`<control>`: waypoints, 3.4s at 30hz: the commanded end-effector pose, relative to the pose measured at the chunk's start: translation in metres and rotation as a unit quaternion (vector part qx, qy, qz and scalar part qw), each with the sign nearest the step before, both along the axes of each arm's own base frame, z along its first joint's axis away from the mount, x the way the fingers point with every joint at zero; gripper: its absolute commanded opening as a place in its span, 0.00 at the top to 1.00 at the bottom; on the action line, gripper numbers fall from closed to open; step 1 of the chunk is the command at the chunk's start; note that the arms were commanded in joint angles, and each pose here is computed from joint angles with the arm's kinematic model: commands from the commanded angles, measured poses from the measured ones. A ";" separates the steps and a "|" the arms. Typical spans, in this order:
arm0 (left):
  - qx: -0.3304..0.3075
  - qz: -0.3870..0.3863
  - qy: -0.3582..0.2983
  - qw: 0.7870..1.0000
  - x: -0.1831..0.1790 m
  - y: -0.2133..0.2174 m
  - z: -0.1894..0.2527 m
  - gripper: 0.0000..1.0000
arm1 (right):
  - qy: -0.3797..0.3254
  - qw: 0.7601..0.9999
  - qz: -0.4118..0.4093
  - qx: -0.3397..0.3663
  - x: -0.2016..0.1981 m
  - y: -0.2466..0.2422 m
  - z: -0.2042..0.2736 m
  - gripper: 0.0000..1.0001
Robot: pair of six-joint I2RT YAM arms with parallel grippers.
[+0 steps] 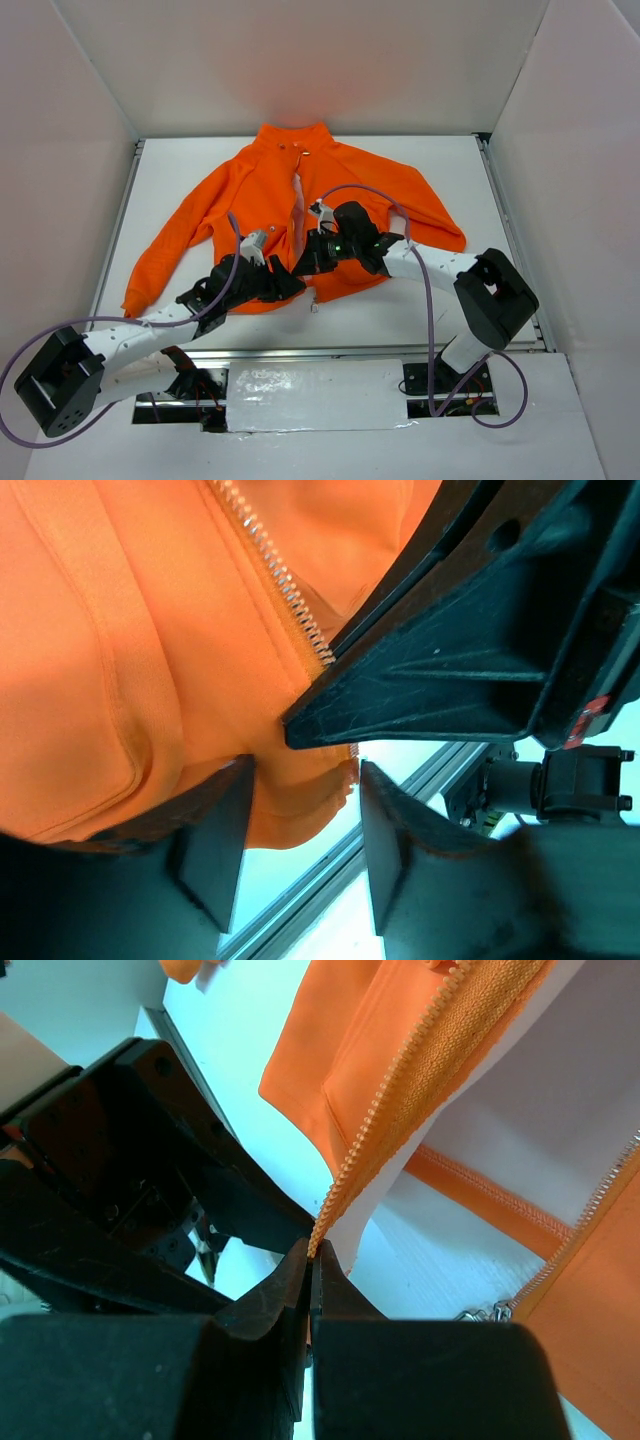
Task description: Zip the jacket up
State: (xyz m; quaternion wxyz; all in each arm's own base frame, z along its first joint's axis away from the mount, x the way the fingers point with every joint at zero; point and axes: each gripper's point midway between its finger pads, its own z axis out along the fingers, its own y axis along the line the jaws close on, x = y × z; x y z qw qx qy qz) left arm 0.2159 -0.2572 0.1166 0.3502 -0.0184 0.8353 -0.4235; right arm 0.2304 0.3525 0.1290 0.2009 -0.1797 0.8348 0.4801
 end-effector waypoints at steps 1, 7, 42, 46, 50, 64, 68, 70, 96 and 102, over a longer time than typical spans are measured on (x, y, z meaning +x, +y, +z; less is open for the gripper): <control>-0.018 -0.010 -0.024 0.999 0.001 -0.004 0.009 0.45 | -0.015 0.999 0.011 0.036 0.006 0.011 0.020 1.00; -0.023 -0.012 -0.028 0.999 0.001 -0.003 0.006 0.59 | -0.008 0.999 0.018 0.051 0.003 0.016 0.025 1.00; -0.108 -0.076 -0.113 0.985 -0.020 -0.011 0.049 1.00 | -0.015 0.989 0.081 0.126 -0.036 -0.009 0.034 0.63; -0.107 -0.075 -0.112 0.985 -0.019 -0.012 0.049 1.00 | -0.006 0.988 0.084 0.128 -0.037 -0.009 0.033 0.88; -0.101 -0.070 -0.108 0.987 -0.017 -0.011 0.047 1.00 | -0.003 0.989 0.080 0.126 -0.037 -0.008 0.030 0.97; -0.083 -0.050 -0.100 0.990 -0.015 -0.001 0.035 0.66 | -0.006 0.991 0.069 0.115 -0.030 -0.014 0.031 1.00; -0.079 -0.047 -0.098 0.991 -0.015 0.000 0.032 0.71 | -0.005 0.991 0.067 0.113 -0.028 -0.014 0.031 1.00; -0.080 -0.049 -0.099 0.991 -0.015 0.000 0.033 0.70 | -0.005 0.991 0.068 0.115 -0.029 -0.013 0.031 1.00; -0.073 -0.016 -0.062 0.995 -0.012 0.008 0.015 1.00 | -0.008 0.998 -0.047 0.044 0.000 -0.043 0.021 0.38; -0.006 0.070 0.018 0.997 -0.007 0.035 -0.008 1.00 | -0.024 0.981 -0.145 -0.128 0.014 -0.090 -0.018 0.39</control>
